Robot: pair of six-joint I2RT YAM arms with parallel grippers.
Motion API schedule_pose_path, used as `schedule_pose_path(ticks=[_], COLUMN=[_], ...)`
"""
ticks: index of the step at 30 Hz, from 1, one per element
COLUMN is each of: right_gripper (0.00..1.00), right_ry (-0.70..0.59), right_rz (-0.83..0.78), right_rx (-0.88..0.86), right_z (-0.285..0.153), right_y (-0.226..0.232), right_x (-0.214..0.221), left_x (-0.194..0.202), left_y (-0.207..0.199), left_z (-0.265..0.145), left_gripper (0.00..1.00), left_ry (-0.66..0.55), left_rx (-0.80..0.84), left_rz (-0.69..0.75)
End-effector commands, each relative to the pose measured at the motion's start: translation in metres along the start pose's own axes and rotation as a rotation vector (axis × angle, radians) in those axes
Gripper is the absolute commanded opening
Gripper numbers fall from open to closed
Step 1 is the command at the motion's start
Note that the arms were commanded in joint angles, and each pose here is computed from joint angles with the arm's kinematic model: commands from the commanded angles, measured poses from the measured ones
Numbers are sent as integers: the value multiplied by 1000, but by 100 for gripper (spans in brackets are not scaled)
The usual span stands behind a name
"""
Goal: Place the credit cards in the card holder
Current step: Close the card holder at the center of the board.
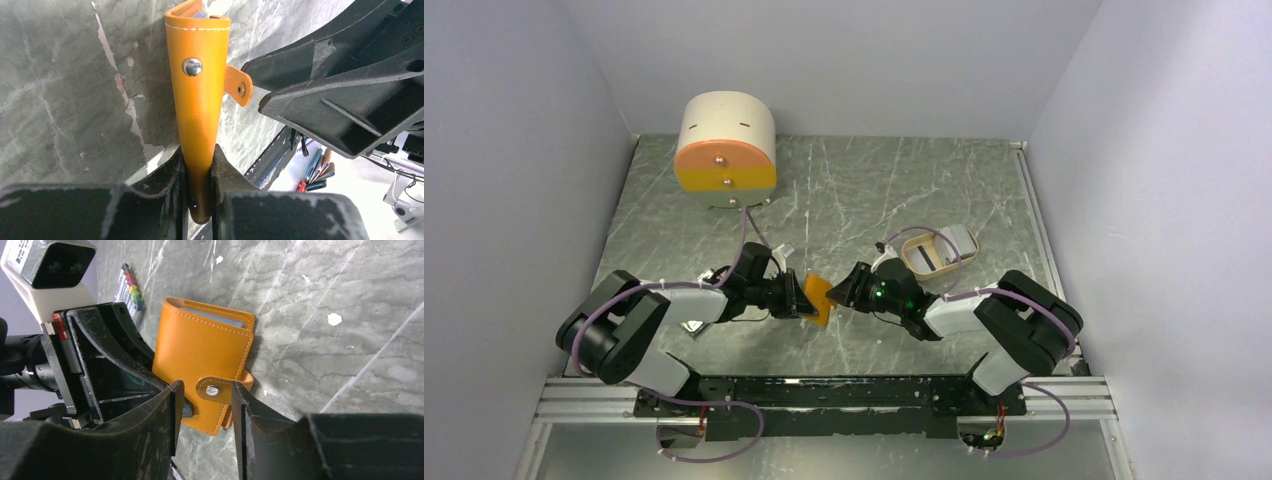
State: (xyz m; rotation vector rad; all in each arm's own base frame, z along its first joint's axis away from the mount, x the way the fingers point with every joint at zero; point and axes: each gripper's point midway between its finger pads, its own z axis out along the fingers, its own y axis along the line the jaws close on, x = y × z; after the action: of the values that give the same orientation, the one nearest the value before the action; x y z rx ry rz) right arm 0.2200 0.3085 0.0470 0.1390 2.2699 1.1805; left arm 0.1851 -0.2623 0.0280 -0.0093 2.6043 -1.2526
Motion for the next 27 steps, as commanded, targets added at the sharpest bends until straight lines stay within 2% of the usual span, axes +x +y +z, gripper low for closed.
schedule_pose_path(ticks=[1,5,9,12,22,27], right_gripper=[45,45,35,31,29,36], right_ry=[-27,-7,-1,11,63,90], right_rz=[25,45,46,51,47,38], right_rx=[27,40,-3,-20,-98,-77], right_z=[3,7,7,8,8,9], right_y=[-2,-9,-3,0,12,6], right_x=[-8,-2,0,3,13,20], left_x=[0,0,2,2,2,3], left_y=[-3,-4,-4,-4,-4,-5], left_z=[-1,-2,-1,-1,0,1], left_gripper=[9,9,9,9,9,9], left_ry=[1,-1,2,4,8,8], left_rx=[-3,0,2,2,4,9], left_rz=[30,31,29,29,28,27])
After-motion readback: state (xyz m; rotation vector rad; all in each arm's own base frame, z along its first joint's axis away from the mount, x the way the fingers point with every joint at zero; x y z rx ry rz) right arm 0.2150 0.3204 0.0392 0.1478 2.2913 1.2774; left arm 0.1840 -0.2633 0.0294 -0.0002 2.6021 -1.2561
